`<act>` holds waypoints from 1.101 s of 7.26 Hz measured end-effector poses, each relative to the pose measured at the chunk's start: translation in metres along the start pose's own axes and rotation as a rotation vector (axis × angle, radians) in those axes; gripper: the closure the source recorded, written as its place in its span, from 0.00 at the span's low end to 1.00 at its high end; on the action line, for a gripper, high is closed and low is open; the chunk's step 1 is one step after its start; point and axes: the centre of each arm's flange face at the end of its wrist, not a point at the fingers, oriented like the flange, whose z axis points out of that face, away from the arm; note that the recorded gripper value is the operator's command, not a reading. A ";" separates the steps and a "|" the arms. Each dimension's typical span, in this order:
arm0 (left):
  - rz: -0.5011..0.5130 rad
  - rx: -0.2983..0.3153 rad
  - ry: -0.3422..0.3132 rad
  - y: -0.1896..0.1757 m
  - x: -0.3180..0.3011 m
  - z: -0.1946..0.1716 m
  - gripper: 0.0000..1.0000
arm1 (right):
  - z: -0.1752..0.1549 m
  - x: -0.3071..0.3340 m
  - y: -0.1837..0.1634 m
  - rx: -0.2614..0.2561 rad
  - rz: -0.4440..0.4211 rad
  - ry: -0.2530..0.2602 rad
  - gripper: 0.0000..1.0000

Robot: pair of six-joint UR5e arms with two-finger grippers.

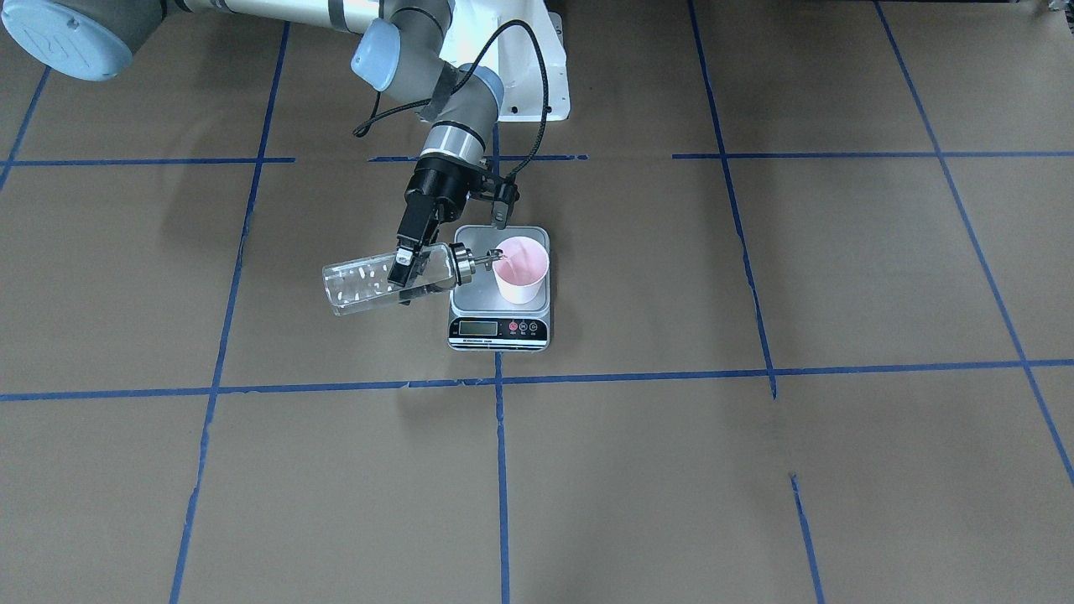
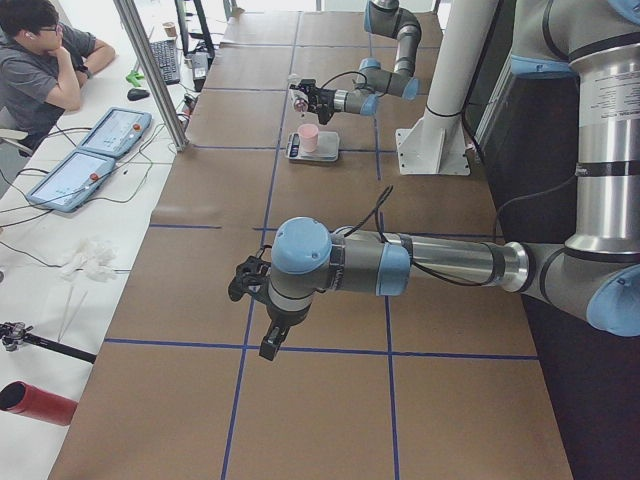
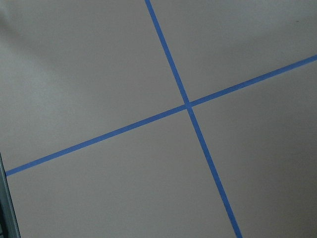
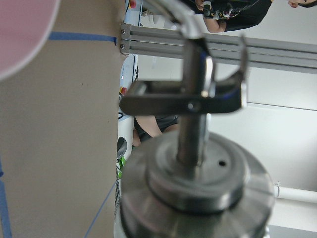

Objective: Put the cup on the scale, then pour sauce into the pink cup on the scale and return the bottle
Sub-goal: 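Tilt the bottle spout down into the pink cup with the right gripper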

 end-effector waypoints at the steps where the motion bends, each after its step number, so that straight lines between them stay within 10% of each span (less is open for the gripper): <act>1: 0.000 0.000 0.000 0.000 0.000 0.000 0.00 | -0.001 0.002 -0.001 0.004 -0.006 0.005 1.00; 8: 0.000 0.000 0.000 0.000 0.001 -0.001 0.00 | -0.002 -0.001 0.001 0.017 -0.021 0.030 1.00</act>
